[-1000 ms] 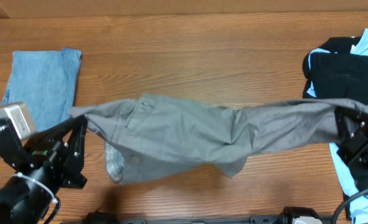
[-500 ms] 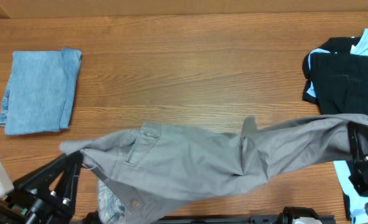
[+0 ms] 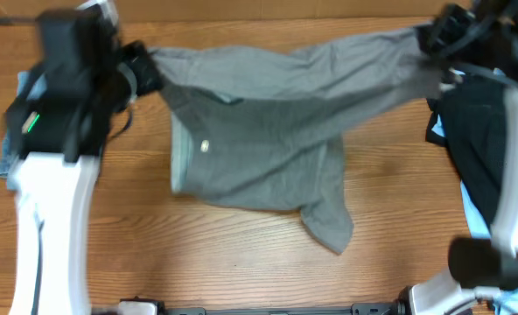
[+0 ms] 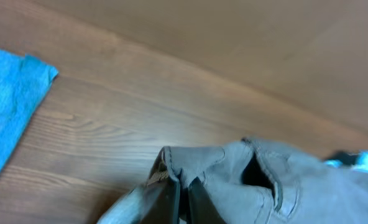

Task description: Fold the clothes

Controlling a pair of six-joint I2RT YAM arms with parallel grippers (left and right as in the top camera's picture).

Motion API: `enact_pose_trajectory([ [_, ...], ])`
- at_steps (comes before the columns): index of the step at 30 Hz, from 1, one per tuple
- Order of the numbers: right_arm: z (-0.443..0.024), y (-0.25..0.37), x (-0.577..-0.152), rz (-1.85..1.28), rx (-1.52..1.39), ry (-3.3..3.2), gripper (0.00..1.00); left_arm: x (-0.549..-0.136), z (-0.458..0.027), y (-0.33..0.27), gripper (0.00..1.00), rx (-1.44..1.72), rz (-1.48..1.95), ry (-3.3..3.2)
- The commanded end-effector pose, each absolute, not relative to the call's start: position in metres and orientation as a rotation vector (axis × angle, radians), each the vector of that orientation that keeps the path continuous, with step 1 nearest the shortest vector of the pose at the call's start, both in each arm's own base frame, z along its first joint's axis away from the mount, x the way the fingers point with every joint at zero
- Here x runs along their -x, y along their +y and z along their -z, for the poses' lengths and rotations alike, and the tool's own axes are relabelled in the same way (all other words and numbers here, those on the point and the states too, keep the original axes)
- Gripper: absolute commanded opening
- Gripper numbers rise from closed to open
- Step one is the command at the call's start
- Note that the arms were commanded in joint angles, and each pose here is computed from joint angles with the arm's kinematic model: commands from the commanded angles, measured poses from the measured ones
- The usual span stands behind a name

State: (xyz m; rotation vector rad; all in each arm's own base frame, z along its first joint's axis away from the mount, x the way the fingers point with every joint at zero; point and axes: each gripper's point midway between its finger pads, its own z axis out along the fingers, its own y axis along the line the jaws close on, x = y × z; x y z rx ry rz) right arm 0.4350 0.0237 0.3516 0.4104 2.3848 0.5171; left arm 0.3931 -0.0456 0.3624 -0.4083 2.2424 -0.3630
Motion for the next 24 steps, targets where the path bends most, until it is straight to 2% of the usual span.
enact_pose_trajectory([
  [1, -0.306, 0.037, -0.499, -0.568, -0.34, 2.391, 0.75, -0.459, -0.291, -0.037, 1.0, 0.382, 0.222, 2.347],
  [2, -0.291, 0.04, -0.517, -0.567, -0.315, 2.389, 0.96, -0.476, -0.272, -0.035, 1.0, 0.351, 0.197, 2.368],
  [3, -0.281, 0.043, -0.528, -0.563, -0.26, 2.388, 1.0, -0.486, -0.257, -0.032, 1.0, 0.331, 0.177, 2.391],
  [6, -0.264, 0.046, -0.541, -0.523, -0.126, 2.396, 1.0, -0.497, -0.234, -0.02, 1.0, 0.329, 0.142, 2.434],
  [10, -0.271, 0.041, -0.528, -0.486, -0.091, 2.415, 1.0, -0.484, -0.244, 0.0, 1.0, 0.383, 0.13, 2.437],
  [14, -0.263, 0.037, -0.49, -0.481, -0.144, 2.551, 1.0, -0.455, -0.23, 0.005, 1.0, 0.422, 0.176, 2.561],
  [15, -0.251, 0.038, -0.468, -0.491, -0.175, 2.652, 1.0, -0.437, -0.22, 0.004, 0.93, 0.439, 0.169, 2.641],
  [16, -0.245, 0.039, -0.454, -0.496, -0.197, 2.716, 1.0, -0.429, -0.216, 0.004, 0.91, 0.446, 0.164, 2.679],
  [19, -0.233, 0.04, -0.419, -0.511, -0.25, 2.864, 1.0, -0.41, -0.207, -0.003, 0.92, 0.448, 0.192, 2.765],
  [21, -0.23, 0.041, -0.407, -0.518, -0.297, 2.917, 1.0, -0.408, -0.198, -0.019, 0.94, 0.314, 0.264, 2.801],
  [24, -0.227, 0.041, -0.394, -0.519, -0.322, 2.971, 1.0, -0.408, -0.181, -0.03, 0.49, 0.218, 0.302, 2.817],
])
